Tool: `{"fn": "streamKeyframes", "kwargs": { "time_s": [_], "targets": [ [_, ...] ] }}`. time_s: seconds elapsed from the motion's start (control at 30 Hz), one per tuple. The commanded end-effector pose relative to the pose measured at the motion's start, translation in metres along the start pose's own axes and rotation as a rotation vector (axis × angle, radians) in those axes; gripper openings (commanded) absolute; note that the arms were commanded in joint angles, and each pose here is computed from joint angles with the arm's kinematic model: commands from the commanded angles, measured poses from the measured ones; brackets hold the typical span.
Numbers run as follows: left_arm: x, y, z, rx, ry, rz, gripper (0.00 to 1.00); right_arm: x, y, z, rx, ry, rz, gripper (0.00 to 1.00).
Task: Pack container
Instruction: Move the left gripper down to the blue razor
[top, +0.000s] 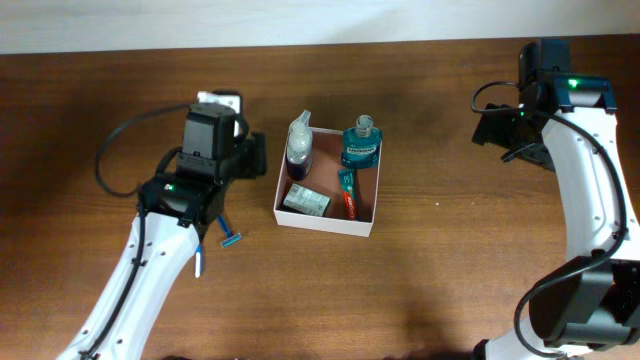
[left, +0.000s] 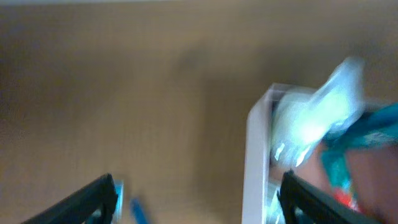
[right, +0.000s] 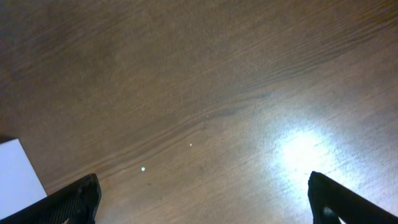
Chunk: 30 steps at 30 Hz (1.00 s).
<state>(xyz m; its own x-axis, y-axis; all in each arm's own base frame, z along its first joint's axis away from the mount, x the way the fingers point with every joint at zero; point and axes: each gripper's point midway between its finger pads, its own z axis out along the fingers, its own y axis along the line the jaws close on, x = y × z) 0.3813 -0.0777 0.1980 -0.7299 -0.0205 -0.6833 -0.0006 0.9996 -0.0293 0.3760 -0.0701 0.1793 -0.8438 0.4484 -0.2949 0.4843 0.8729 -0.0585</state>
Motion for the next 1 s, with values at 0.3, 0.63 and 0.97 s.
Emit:
{"fn": "streamKeyframes", "kwargs": {
  "time_s": [0.3,0.63,0.97],
  "targets": [
    [0.1,0.042,0.059,-0.141,0.444,-0.3,0.99,-0.004,-0.001,-0.006,-0.005,-0.019,0.007,0.98],
    [0.141,0.028,0.081,-0.062,0.637,-0.359,0.98,-0.004,-0.001,-0.006,-0.005,-0.02,0.007,0.99],
    [0.161,0.032,0.085,-0.081,0.663,-0.357,0.89,-0.004,-0.001,-0.006,-0.005,-0.02,0.007,0.99]
  ]
}}
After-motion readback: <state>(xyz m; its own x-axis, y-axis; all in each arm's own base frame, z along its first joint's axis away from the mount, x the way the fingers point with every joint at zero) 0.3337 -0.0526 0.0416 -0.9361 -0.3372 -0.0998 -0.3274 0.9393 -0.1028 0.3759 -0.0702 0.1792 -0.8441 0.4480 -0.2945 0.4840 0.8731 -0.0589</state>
